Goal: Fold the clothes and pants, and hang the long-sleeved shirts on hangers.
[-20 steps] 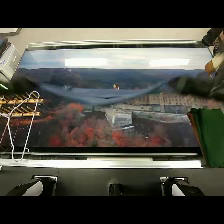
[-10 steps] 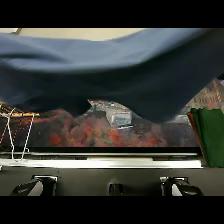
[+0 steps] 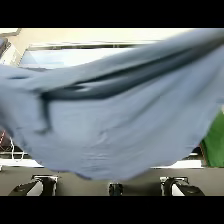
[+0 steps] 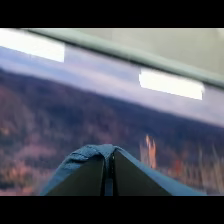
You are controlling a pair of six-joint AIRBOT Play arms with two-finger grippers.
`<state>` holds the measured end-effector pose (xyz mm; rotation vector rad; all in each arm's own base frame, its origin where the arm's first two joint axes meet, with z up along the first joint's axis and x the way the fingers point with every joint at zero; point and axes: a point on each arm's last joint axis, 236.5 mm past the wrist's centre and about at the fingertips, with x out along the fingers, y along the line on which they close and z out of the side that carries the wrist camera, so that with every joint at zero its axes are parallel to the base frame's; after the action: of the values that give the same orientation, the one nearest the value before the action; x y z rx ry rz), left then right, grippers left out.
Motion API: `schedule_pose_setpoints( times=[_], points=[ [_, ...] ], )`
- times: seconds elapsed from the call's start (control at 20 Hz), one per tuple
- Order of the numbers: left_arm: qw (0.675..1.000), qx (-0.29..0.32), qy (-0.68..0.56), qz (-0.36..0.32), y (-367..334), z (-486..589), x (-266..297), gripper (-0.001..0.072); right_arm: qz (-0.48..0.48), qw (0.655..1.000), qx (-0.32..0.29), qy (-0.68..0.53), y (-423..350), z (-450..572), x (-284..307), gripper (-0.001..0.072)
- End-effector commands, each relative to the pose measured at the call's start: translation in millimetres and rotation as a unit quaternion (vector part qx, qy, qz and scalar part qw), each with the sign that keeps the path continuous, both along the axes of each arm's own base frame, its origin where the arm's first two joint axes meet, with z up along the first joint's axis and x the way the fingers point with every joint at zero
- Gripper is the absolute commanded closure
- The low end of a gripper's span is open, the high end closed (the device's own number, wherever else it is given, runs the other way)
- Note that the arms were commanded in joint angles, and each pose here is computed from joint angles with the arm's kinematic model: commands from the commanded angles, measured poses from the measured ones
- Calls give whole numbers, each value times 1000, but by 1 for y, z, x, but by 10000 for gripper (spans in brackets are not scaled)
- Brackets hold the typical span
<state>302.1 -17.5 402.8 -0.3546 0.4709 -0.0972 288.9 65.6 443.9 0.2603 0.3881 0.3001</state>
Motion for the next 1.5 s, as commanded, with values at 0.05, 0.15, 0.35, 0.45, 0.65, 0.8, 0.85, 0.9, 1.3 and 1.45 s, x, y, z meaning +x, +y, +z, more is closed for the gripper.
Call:
schedule_pose_setpoints(
  times=[0.05, 0.15, 0.35, 0.45, 0.65, 0.8, 0.85, 0.9, 1.3, 1.45],
  points=[
    [982, -16, 173, -75, -1, -130, 79, 692, 18, 974, 5, 225, -16, -143, 85, 674],
    [969, -19, 224, -99, -4, -195, 122, 692, 15, 952, 25, 305, -22, -213, 121, 674],
    [953, -24, 277, -119, -21, -321, 206, 692, -4, 922, 54, 384, -34, -335, 184, 674],
    [952, -29, 284, -109, -25, -375, 239, 692, -17, 921, 59, 384, -42, -378, 217, 674],
    [954, -22, 280, -104, -27, -433, 281, 692, -59, 927, 74, 364, -58, -436, 264, 674],
    [949, -6, 288, -124, -27, -434, 280, 692, -56, 917, 72, 387, -58, -454, 259, 674],
    [944, 6, 303, -129, -24, -436, 272, 692, -54, 914, 64, 397, -59, -458, 254, 674],
    [935, 19, 325, -137, -22, -439, 260, 692, -51, 908, 52, 412, -61, -462, 246, 674],
    [877, 19, 444, -184, -26, -450, 194, 692, -10, 852, 15, 524, -58, -478, 184, 673],
    [852, 6, 487, -190, -29, -451, 171, 692, -5, 843, 17, 538, -56, -484, 179, 673]
  ],
)
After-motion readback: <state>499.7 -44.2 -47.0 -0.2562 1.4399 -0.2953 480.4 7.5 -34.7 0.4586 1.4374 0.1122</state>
